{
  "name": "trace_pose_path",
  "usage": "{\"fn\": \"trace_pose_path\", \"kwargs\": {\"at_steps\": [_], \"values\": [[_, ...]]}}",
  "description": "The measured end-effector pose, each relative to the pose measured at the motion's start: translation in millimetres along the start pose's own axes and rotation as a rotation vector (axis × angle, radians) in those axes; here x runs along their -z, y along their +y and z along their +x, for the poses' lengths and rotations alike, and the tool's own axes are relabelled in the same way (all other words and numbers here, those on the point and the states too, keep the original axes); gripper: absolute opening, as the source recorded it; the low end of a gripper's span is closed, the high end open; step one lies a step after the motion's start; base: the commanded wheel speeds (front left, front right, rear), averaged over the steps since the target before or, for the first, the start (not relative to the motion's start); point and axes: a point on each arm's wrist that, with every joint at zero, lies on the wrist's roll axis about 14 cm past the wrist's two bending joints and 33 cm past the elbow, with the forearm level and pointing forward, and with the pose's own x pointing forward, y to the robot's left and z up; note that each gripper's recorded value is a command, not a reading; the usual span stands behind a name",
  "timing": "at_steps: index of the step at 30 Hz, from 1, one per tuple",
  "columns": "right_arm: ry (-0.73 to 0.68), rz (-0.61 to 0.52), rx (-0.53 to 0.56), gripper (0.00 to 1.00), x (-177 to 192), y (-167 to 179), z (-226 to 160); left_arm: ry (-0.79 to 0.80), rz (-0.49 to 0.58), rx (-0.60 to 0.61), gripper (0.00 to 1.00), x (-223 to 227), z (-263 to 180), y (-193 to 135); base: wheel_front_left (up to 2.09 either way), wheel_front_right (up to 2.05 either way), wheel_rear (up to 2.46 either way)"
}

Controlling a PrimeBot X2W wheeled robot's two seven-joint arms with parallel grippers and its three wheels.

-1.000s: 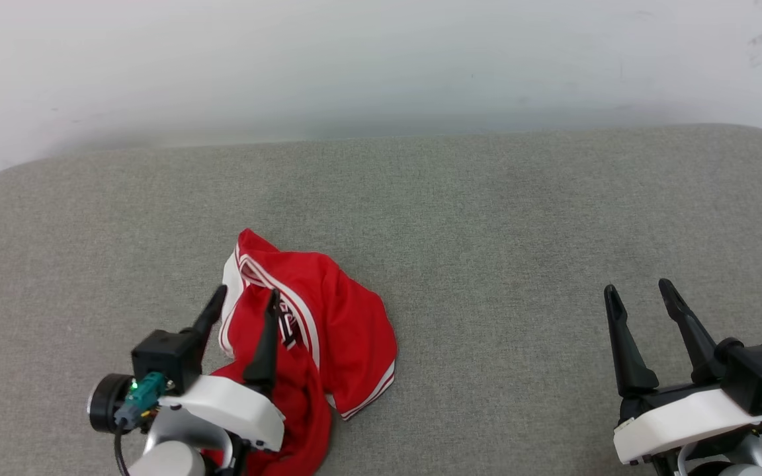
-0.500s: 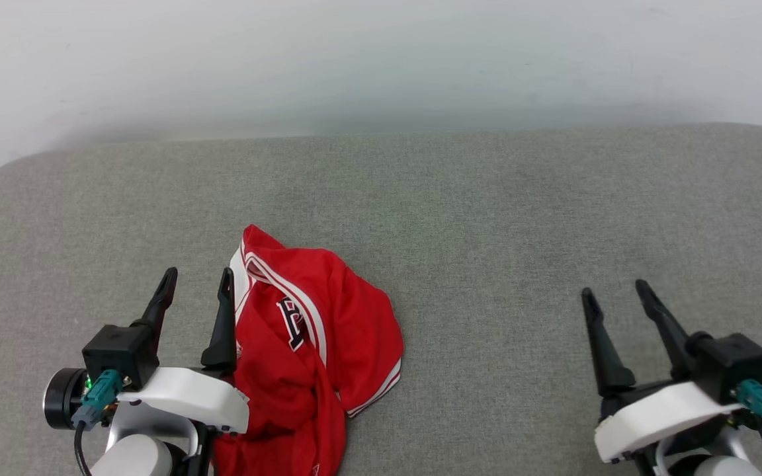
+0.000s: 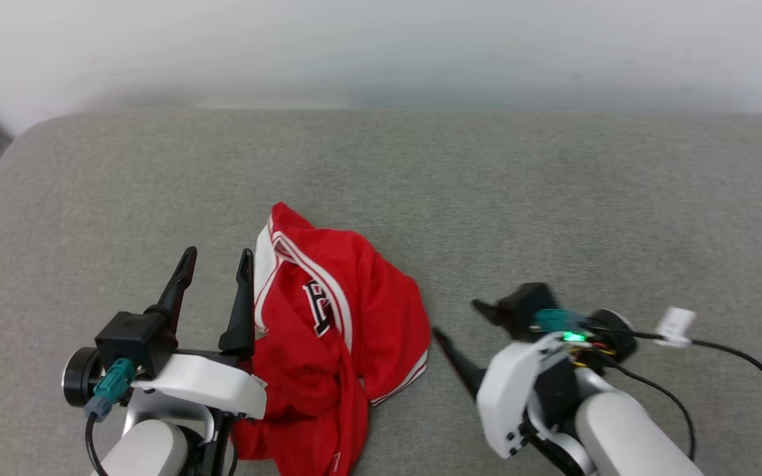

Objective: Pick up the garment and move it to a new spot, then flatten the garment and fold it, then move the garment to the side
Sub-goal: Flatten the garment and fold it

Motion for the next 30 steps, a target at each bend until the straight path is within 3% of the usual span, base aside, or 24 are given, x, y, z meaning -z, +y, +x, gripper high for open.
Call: {"fn": "trace_pose_path", "kwargs": {"at_steps": [9,22,23,24,30], "values": [[0.279,-0.177,-0.282,1.00,39,61,26,0.001,-0.003,-0.042,1.00,4,-2,13,0.00,0.00,0.00],[0.606,-0.332,-0.380,1.00,105,60,39,0.030,-0.016,-0.045,1.00,23,11,14,0.00,0.00,0.00],[0.618,-0.328,-0.383,0.45,106,61,40,0.030,-0.017,-0.045,1.00,23,11,14,0.00,0.00,0.00],[0.625,-0.326,-0.385,0.00,107,61,40,0.030,-0.016,-0.046,1.00,24,11,14,0.00,0.00,0.00],[0.546,-0.283,-0.386,0.00,92,63,47,0.019,-0.015,-0.048,1.00,21,10,14,0.00,0.00,0.00]]}}
